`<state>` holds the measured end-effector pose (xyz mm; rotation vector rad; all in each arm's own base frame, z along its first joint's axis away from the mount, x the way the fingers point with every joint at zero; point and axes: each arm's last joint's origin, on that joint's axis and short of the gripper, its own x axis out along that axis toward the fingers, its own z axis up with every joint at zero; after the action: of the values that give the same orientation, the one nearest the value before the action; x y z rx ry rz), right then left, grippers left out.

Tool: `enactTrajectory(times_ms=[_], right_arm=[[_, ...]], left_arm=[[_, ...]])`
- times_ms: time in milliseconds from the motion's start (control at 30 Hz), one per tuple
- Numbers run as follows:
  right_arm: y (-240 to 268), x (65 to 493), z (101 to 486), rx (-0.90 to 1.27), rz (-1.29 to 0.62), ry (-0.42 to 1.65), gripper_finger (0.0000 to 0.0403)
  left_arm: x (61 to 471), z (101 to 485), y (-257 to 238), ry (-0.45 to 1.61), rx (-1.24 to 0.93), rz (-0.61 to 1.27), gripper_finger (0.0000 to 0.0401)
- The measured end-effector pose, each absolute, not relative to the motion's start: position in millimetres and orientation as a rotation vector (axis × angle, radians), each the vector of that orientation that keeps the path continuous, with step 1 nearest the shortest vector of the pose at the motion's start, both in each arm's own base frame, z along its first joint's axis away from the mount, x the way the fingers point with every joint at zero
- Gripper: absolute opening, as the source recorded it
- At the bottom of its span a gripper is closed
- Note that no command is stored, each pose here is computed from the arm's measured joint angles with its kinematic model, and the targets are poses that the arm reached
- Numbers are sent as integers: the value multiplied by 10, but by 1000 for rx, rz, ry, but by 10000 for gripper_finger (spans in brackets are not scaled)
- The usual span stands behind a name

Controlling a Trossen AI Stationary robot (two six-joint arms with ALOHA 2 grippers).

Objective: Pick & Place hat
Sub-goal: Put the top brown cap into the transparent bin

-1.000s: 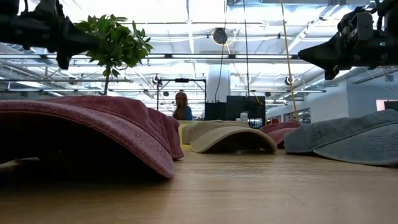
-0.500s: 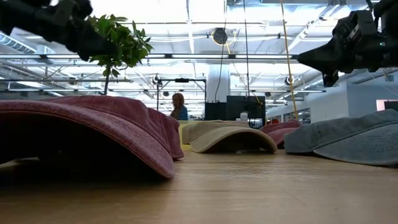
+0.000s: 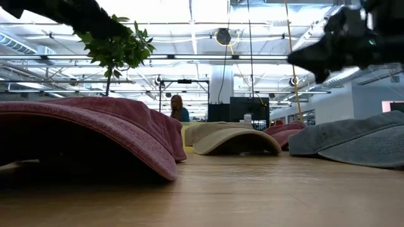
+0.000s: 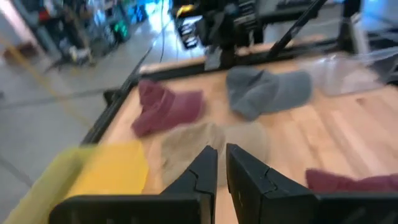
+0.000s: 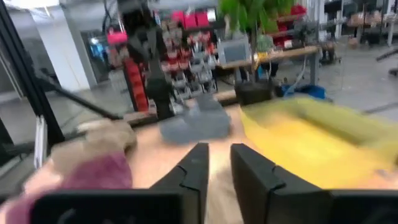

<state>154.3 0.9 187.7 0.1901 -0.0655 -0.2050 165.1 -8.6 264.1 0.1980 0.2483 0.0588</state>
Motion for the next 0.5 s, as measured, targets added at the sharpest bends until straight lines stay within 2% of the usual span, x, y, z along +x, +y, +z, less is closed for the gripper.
enactTrajectory(times_ms=[233, 500], right_arm=[[42, 1881, 1986, 159, -206, 50, 130], [249, 2241, 2049, 83, -135, 168, 138]], left_arm=[[1594, 2672, -163, 232, 246, 107, 42], [1508, 2937, -225, 246, 236, 142, 42]])
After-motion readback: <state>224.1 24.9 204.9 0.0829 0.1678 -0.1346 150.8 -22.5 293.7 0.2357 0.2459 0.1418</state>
